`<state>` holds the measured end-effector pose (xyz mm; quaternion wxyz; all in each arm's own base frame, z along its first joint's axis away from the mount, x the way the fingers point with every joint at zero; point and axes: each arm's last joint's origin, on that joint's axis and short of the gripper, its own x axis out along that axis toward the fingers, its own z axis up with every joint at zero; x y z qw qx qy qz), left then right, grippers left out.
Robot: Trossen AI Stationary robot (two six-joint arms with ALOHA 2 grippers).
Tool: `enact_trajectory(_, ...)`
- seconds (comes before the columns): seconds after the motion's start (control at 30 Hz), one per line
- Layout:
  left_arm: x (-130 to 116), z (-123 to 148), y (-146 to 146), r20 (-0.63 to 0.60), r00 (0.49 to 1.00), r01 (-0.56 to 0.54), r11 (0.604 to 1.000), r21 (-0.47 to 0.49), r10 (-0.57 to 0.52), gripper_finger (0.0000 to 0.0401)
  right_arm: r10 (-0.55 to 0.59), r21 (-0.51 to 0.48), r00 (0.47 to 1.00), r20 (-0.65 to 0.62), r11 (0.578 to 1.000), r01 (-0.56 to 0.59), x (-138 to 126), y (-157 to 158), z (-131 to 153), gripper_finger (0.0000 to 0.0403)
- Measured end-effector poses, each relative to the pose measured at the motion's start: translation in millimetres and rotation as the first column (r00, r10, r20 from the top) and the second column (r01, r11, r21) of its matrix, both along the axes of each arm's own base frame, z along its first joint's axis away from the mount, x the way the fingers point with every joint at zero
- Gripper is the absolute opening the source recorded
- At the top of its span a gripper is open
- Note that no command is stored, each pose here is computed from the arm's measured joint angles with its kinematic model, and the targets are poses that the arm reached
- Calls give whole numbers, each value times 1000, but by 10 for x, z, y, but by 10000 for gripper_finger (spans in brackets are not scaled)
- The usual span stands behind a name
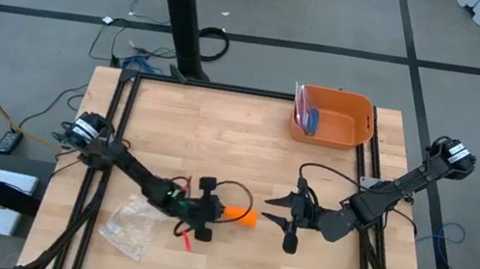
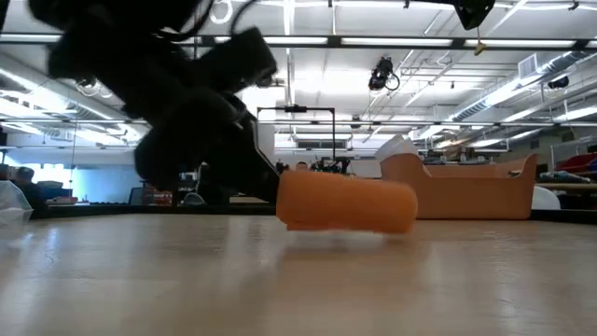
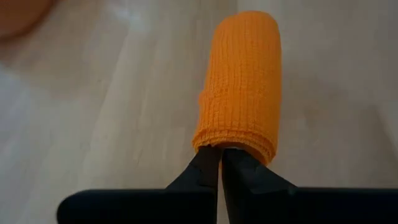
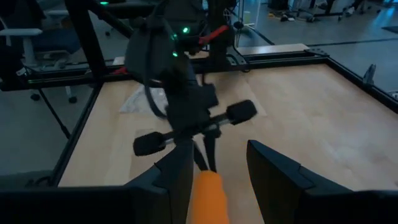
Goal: Roll bandage
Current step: Roll the orange bandage
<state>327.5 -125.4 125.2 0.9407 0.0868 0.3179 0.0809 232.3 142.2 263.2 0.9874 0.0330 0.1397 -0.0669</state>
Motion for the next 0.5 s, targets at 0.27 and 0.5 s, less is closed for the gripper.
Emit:
enact_trajectory(0.27, 140, 58, 303, -122, 989, -92, 993, -70, 83, 23, 0, -1, 1000, -1, 1000, 0, -1, 0, -2, 152)
enact_trajectory(0.5, 139, 25, 340, -175, 984, -42, 985, -168, 12, 101, -1, -4, 1000, -7, 1000, 1, -3, -2, -8, 152)
